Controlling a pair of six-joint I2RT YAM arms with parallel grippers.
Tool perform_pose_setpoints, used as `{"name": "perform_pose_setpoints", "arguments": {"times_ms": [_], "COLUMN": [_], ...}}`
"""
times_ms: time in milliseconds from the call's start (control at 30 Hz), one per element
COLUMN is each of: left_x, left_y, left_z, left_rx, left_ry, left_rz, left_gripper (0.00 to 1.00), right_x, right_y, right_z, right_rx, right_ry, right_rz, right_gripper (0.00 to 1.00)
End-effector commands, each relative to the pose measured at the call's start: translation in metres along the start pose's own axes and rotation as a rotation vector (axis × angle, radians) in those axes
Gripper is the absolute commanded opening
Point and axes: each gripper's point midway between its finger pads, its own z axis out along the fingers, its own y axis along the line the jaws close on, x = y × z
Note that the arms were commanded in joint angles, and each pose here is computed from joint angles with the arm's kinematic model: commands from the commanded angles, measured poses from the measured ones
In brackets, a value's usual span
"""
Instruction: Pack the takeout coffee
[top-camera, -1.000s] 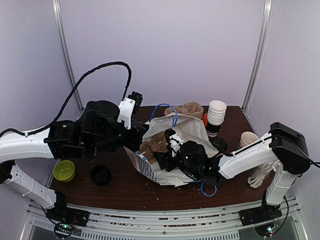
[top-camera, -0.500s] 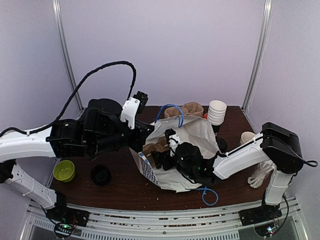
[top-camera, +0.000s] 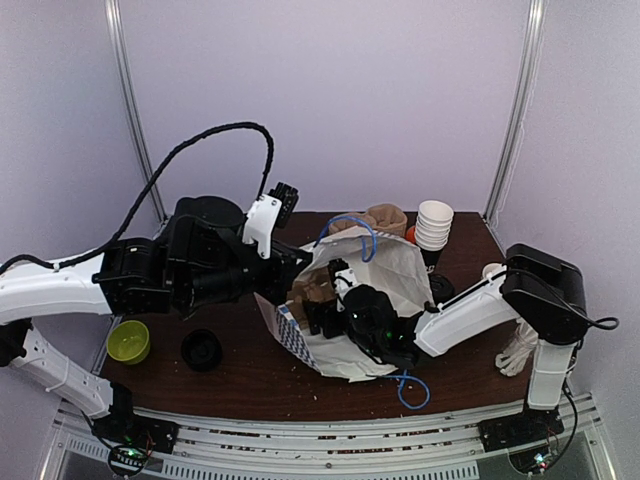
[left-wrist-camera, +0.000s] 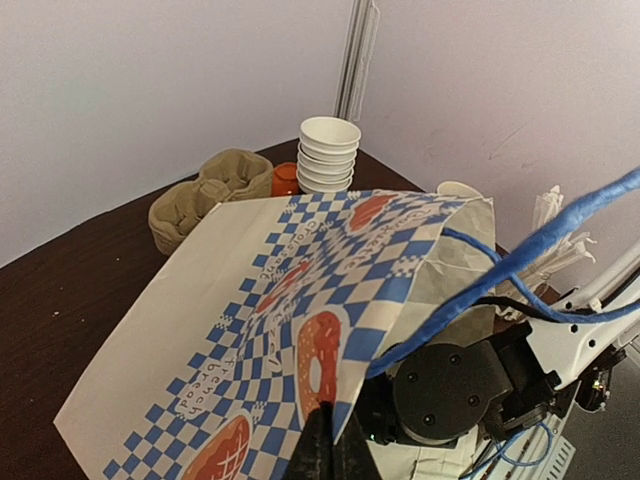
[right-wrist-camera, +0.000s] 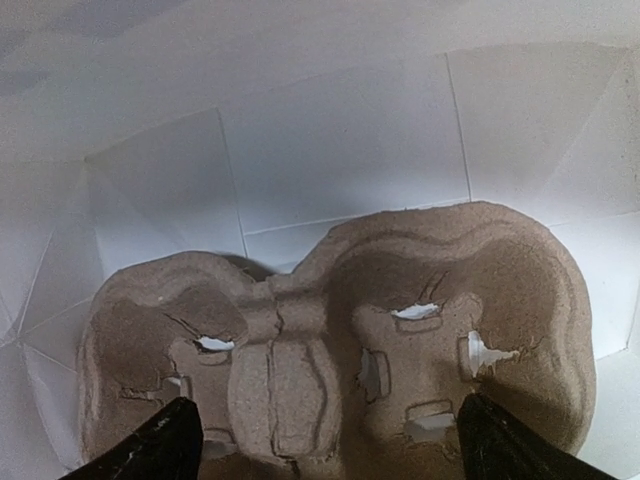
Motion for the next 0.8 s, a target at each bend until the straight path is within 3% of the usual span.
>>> {"name": "perform_pose_setpoints", "arguments": {"times_ms": [0,267,467,767], "left_x": [-0.044,-0.046,-0.046,-0.035], "left_y": [-0.022,-0.027,-0.025,0.003], "left_z": [-0.012,-0.014,-0.015,-0.013], "left_rx": [0.110,0.142,0.136,-0.016], "left_ry": [-0.124,-0.127,-0.133,-0.109], "left_rz": [-0.067,-0.077,-0.083,-0.106], "left_gripper": [0.00,0.00,0.00,0.00], "right_x": [0.008,0.014,0.009,-0.012], "right_y": [-0.001,0.002,0.003,0.001], "right_z": [0.011,0.023,0.020,-0.004], "right_rx": [0.014,0.029,0.017,-0.029], "right_ry": [0.030,0.058,0.042,-0.038], "right_rz": [0.000,-0.021,-0.013,0.006], "right_gripper": [0.90,0.73,0.48,0.35]}}
